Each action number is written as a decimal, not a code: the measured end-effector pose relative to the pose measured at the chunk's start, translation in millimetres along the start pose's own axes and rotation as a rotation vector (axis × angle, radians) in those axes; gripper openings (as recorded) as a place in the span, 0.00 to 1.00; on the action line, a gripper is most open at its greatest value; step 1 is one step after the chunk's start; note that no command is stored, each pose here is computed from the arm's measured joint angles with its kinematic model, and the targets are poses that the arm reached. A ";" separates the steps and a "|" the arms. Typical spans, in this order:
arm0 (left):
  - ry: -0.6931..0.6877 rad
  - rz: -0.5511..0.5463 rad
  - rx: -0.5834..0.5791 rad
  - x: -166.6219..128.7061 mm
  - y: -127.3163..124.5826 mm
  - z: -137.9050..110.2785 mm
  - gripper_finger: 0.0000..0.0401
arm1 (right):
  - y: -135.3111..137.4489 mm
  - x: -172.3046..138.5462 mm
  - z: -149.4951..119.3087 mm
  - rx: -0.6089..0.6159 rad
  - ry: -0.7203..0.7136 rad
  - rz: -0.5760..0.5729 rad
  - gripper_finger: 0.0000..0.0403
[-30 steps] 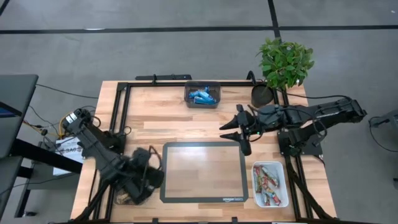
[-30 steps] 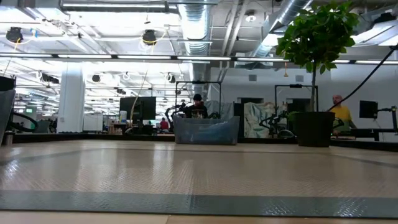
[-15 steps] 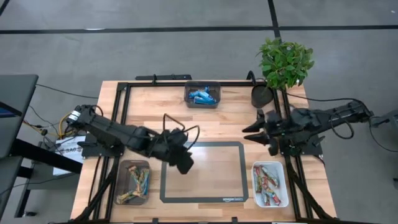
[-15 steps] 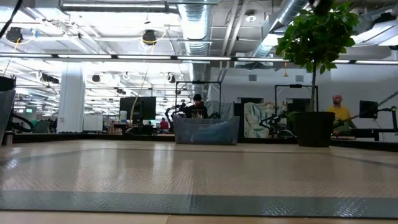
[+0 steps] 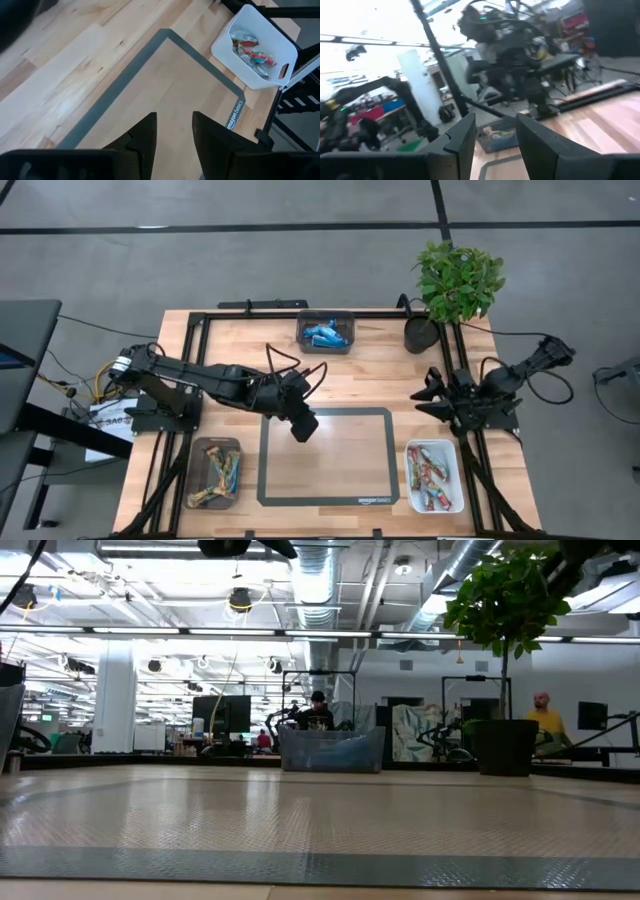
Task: Pick and place Granola Bars by type
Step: Return to Home Position
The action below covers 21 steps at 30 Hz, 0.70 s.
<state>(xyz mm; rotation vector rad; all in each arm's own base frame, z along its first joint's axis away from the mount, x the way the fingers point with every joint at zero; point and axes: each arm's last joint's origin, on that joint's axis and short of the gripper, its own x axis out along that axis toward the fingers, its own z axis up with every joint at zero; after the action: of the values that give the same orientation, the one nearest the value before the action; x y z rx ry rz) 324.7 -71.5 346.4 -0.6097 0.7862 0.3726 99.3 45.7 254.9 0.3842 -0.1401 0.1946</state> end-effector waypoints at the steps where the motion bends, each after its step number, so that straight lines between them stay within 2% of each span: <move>1: -0.001 0.003 -0.004 0.4 1.1 1.2 0.29 | -0.1 -1.6 -2.9 -0.012 -0.003 0.014 0.33; 6: -0.002 0.008 -0.033 2.0 5.6 6.2 0.29 | -7.6 -9.6 -29.2 -0.017 0.028 0.045 0.32; 13: 0.014 -0.002 -0.081 2.7 7.5 8.3 0.29 | -18.1 -17.4 -55.3 -0.001 -0.026 0.073 0.29; 17: 0.003 0.007 -0.073 2.7 7.8 8.6 0.29 | -20.8 -19.2 -61.7 -0.036 -0.003 0.067 0.29; 21: 0.000 0.011 -0.043 2.9 8.5 9.3 0.29 | -23.7 -19.8 -69.6 -0.138 0.074 0.045 0.29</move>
<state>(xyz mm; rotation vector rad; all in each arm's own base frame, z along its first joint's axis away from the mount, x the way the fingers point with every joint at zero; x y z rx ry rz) 327.2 -58.8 346.2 -0.6456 0.7837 0.3999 92.1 47.8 179.1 0.2367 -0.0889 0.2419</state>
